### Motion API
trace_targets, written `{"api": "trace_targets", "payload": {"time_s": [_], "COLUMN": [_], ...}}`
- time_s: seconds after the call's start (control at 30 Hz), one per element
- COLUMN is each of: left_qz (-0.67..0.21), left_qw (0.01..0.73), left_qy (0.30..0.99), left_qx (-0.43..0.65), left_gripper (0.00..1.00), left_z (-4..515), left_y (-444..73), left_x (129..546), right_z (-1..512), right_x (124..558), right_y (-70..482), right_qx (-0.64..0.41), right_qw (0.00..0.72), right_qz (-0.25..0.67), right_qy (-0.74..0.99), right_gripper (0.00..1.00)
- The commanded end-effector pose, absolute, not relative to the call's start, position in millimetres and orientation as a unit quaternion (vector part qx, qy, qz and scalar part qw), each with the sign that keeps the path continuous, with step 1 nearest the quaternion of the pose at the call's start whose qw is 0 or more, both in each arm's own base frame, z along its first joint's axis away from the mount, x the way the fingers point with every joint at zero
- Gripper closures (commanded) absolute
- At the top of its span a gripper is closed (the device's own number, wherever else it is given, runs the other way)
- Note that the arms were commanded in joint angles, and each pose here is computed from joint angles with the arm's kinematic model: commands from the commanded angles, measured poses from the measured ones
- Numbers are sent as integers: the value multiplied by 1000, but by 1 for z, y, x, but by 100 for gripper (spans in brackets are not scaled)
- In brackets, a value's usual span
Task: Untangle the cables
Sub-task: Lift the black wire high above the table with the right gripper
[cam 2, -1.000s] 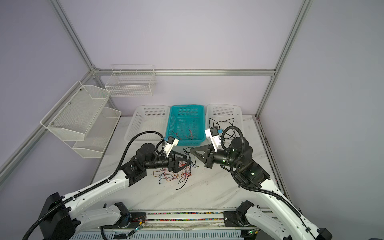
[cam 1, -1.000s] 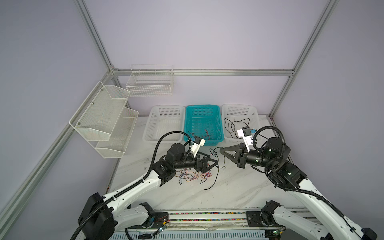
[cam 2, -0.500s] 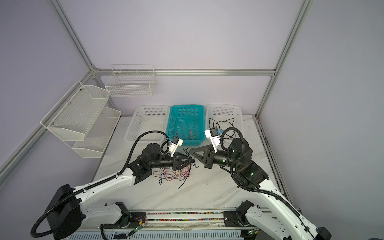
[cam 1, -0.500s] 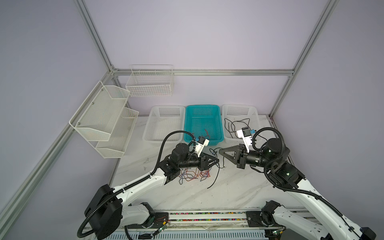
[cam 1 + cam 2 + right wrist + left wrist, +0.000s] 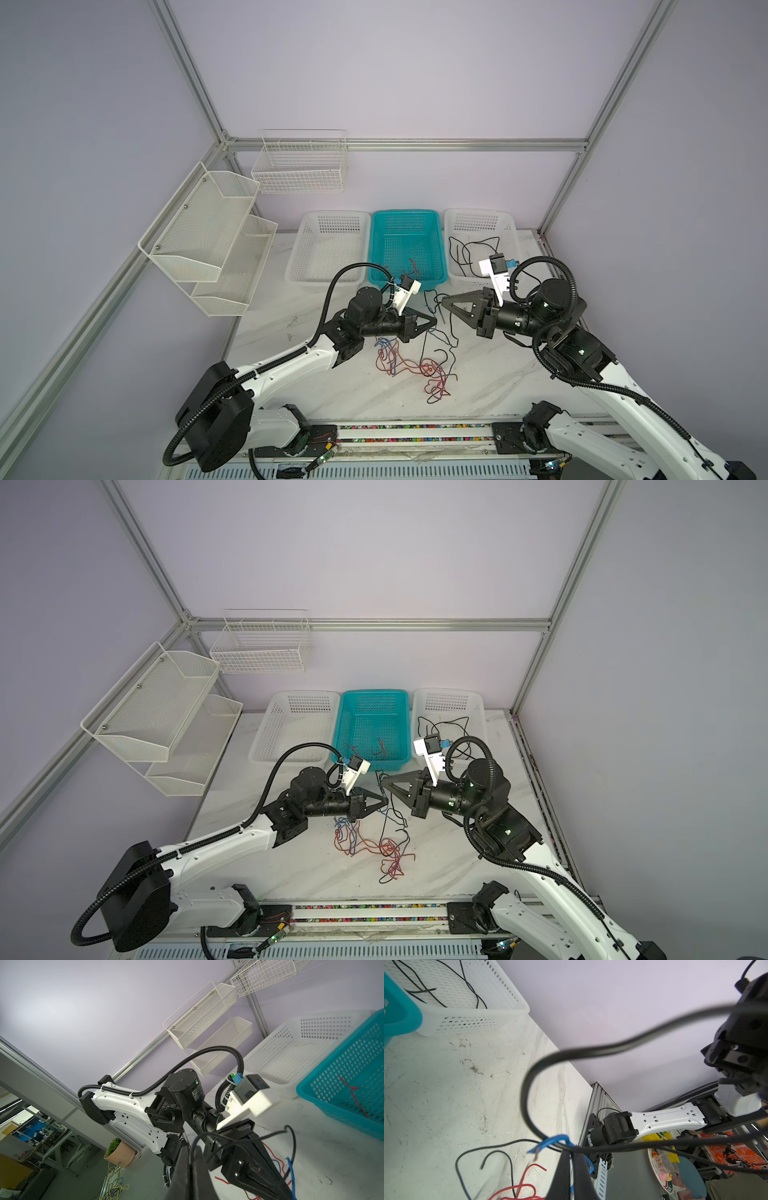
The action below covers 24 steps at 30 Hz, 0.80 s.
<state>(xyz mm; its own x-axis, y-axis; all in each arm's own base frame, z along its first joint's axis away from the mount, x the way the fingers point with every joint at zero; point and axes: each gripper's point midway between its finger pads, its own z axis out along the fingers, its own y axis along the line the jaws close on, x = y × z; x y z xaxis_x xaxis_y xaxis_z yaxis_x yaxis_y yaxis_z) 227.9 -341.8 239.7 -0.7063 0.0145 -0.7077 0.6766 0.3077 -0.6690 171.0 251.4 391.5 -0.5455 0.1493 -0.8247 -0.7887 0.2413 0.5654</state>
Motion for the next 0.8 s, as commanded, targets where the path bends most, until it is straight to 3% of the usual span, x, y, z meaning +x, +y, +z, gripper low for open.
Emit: {"api": "trace_targets", "payload": {"time_s": [0.0, 0.53, 0.77], "left_qz": [-501, -349, -311], "left_qw": [291, 284, 277], "left_qy": [781, 870, 889], "left_qx": [232, 202, 189], "left_gripper": [100, 100, 100], "left_z": [202, 133, 115], "left_y": [-332, -292, -282], "left_x": [225, 243, 251], "right_z": [428, 501, 541], "right_x": [165, 171, 187], "right_y": [239, 194, 157], "right_qx": [-239, -171, -106], "right_qw": [466, 584, 655], "right_qz": [562, 499, 419], "right_qy": [640, 616, 619], "right_gripper": [100, 100, 100]}}
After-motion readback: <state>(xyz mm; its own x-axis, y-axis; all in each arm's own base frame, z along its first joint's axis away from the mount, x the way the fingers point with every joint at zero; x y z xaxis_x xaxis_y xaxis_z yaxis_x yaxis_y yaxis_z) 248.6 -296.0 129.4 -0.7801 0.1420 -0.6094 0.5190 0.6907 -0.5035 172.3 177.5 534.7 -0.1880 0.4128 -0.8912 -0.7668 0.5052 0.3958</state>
